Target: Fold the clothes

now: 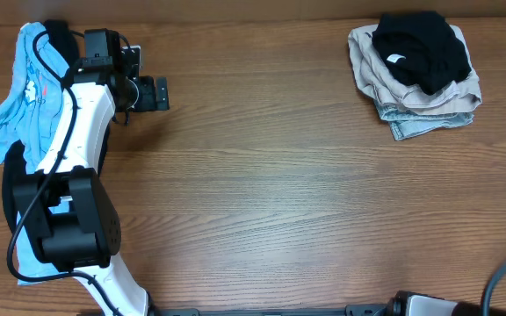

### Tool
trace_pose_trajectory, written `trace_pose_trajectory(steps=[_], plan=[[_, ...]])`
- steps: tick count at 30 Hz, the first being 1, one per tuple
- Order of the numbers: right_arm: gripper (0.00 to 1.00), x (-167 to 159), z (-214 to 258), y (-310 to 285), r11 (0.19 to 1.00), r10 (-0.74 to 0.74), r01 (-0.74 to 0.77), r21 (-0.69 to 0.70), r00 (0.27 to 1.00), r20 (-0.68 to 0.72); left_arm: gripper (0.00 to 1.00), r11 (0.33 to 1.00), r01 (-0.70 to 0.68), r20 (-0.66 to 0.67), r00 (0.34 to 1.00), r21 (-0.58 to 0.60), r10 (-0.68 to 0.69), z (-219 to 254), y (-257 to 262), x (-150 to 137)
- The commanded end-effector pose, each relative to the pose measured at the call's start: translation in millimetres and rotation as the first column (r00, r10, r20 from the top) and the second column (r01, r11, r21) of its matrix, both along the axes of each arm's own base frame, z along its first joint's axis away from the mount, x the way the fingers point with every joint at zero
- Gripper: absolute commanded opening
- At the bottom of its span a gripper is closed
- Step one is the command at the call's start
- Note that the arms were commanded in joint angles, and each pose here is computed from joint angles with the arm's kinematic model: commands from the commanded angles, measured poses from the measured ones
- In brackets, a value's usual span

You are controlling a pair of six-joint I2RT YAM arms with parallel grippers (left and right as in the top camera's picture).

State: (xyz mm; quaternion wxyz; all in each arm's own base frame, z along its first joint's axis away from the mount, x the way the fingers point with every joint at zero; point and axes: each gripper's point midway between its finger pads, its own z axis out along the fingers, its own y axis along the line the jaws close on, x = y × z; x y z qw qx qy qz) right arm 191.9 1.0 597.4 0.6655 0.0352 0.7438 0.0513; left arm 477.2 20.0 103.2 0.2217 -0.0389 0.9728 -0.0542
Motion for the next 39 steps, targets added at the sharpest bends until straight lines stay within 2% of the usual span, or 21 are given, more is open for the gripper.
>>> trace_pose_trajectory(steps=[1,6,13,19,24,32,39], plan=[[1.0,-14,-1,0,1.0,-0.019,0.019,-0.002,1.0,0.004,1.0,1.0,-0.014,0.013,1.0,0.0,0.014,5,3,2],[1.0,-16,-8,7,1.0,0.021,-0.021,0.007,0.999,-0.024,1.0,1.0,-0.014,0.013,1.0,0.0,0.014,5,3,2],[1.0,-16,-40,17,0.996,0.083,-0.08,0.03,0.987,-0.135,1.0,1.0,-0.014,0.013,1.0,0.0,0.014,5,3,2],[1.0,-2,-64,23,0.992,0.123,-0.12,0.033,0.987,-0.108,1.0,1.0,-0.014,0.013,1.0,0.0,0.014,5,3,2],[1.0,19,-115,25,0.988,0.152,-0.151,0.029,0.986,-0.068,1.0,1.0,-0.014,0.013,1.0,0.0,0.014,5,3,2],[1.0,47,-233,44,0.959,0.281,-0.281,0.018,0.959,0.027,1.0,1.0,-0.013,0.013,1.0,0.0,0.013,5,3,2],[1.0,53,-307,47,0.958,0.268,-0.277,0.076,0.957,0.109,1.0,1.0,-0.014,0.013,1.0,0.0,0.014,5,3,2]])
